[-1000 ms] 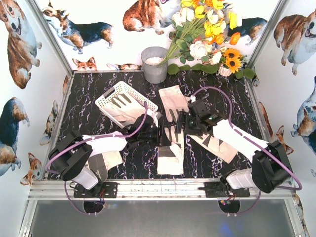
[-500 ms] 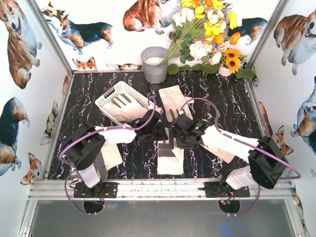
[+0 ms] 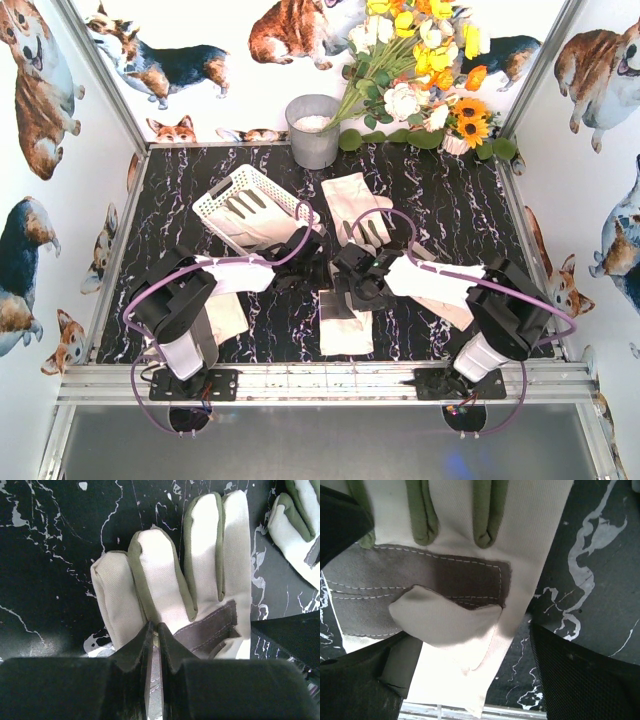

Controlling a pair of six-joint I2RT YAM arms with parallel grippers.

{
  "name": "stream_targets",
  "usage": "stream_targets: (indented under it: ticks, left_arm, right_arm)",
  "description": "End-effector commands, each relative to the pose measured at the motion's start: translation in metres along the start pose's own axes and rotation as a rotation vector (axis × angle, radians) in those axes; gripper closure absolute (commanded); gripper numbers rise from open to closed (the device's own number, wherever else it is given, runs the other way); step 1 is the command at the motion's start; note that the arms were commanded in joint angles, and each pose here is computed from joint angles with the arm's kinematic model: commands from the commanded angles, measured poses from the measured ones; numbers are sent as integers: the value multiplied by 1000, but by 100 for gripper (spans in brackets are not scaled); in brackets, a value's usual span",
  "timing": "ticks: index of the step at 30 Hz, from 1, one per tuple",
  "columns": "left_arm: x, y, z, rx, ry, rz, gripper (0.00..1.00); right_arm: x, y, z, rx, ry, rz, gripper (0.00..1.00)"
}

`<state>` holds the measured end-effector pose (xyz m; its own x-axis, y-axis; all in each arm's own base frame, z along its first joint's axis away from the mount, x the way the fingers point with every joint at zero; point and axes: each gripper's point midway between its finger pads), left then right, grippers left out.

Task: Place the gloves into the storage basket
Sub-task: Adjust the glove at the center of the board.

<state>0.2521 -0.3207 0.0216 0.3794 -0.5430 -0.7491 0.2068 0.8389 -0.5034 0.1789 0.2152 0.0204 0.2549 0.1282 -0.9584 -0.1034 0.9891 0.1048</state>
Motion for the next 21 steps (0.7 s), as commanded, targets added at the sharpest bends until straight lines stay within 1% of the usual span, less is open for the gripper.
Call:
stream_targets:
  ticks: [1, 4, 10, 13, 17, 21]
  left_arm:
    - [-1, 12, -8, -16, 18, 33, 97]
    - [-2, 15, -10, -17, 20, 40, 98]
    - [-1, 20, -13, -24, 25, 52, 98]
    - [-1, 21, -14, -23, 26, 55, 98]
    - [-1, 23, -14, -23, 28, 59, 98]
    - [-1, 24, -13, -20, 27, 65, 98]
  right_arm:
    - [4, 4, 21, -21, -81, -31, 12]
    - [3, 3, 24, -18, -94, -36, 19]
    - [-7, 3, 27, 6, -140, 14, 39]
    - [-10, 5, 27, 33, -143, 77, 47]
    - [-7, -2, 26, 99, -116, 151, 55]
    - [-7, -2, 25, 146, -94, 247, 56]
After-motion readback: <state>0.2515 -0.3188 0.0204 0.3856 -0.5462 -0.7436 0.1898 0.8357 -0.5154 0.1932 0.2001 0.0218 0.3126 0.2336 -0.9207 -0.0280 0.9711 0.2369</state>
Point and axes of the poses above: each gripper's point midway between its finger pads, its own x axis out along the fingers, its own y axis along the line the jaws close on, z = x × y, and after that the axes turned 3 degrees about x, right-handed
